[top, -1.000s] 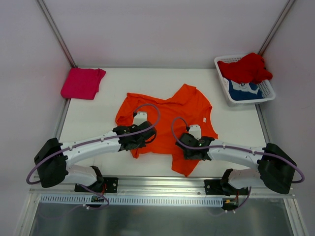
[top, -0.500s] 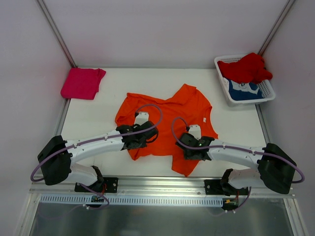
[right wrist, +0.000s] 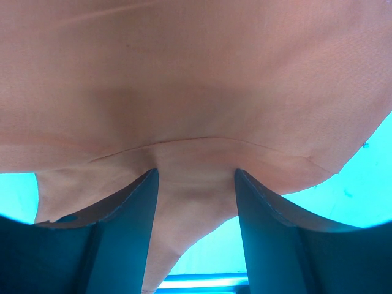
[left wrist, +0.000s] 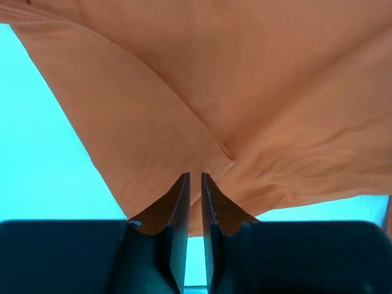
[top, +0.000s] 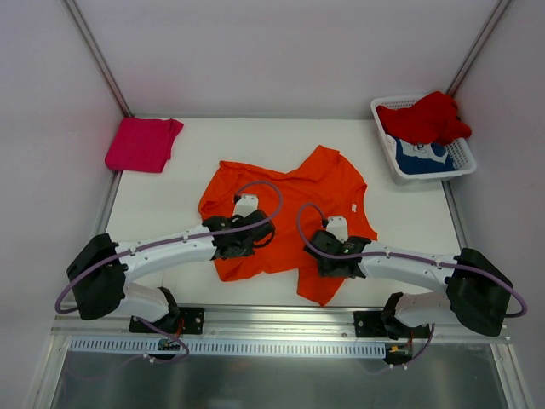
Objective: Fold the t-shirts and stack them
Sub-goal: Flatten the tshirt out
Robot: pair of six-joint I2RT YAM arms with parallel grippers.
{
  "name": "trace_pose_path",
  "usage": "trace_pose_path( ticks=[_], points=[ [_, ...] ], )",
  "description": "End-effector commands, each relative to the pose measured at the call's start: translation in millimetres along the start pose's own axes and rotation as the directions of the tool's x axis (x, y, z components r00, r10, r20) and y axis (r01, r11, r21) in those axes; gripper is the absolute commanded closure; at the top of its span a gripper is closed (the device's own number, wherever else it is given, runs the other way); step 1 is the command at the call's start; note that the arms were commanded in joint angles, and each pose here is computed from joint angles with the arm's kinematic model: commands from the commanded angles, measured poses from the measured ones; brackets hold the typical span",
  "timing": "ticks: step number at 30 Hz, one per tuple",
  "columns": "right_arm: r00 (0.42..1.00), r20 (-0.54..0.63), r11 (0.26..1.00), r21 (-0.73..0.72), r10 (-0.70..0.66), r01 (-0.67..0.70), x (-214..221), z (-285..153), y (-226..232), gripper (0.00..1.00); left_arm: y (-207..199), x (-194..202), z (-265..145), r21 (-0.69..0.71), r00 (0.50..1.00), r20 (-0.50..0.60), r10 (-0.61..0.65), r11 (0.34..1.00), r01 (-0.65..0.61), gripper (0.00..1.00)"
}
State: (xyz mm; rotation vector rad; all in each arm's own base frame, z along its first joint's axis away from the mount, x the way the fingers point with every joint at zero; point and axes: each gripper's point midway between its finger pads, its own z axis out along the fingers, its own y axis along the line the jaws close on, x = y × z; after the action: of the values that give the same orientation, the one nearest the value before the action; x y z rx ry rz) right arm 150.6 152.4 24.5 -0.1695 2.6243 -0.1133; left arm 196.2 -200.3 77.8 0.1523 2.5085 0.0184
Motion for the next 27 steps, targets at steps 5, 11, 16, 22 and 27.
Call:
trace_pose_path(
  ticks=[5, 11, 16, 22, 27],
  points=[
    [1.000, -0.001, 1.000, 0.002, -0.005, 0.005, 0, 0, -2, 0.44, -9, 6, 6, -0.022, 0.999, -0.040, 0.017, 1.000, -0.018, 0.77],
    [1.000, 0.001, 1.000, 0.001, -0.008, 0.008, 0, -1, -2, 0.44, -20, 12, 15, -0.025, 0.997, -0.065, 0.040, 0.999, -0.042, 0.77],
    [1.000, 0.000, 1.000, -0.005, -0.008, 0.008, 0, -1, -1, 0.44, -30, 12, 19, -0.002, 0.997, -0.063, 0.038, 0.999, -0.038, 0.78],
    [1.000, 0.001, 1.000, -0.006, -0.007, 0.007, 0, -1, 0, 0.44, -34, 7, 18, 0.014, 0.998, -0.043, 0.038, 0.999, -0.038, 0.77],
    [1.000, 0.007, 1.000, -0.012, -0.002, 0.002, -2, -2, -1, 0.44, -33, 11, 22, 0.008, 0.997, -0.057, 0.043, 0.999, -0.042, 0.77]
  ],
)
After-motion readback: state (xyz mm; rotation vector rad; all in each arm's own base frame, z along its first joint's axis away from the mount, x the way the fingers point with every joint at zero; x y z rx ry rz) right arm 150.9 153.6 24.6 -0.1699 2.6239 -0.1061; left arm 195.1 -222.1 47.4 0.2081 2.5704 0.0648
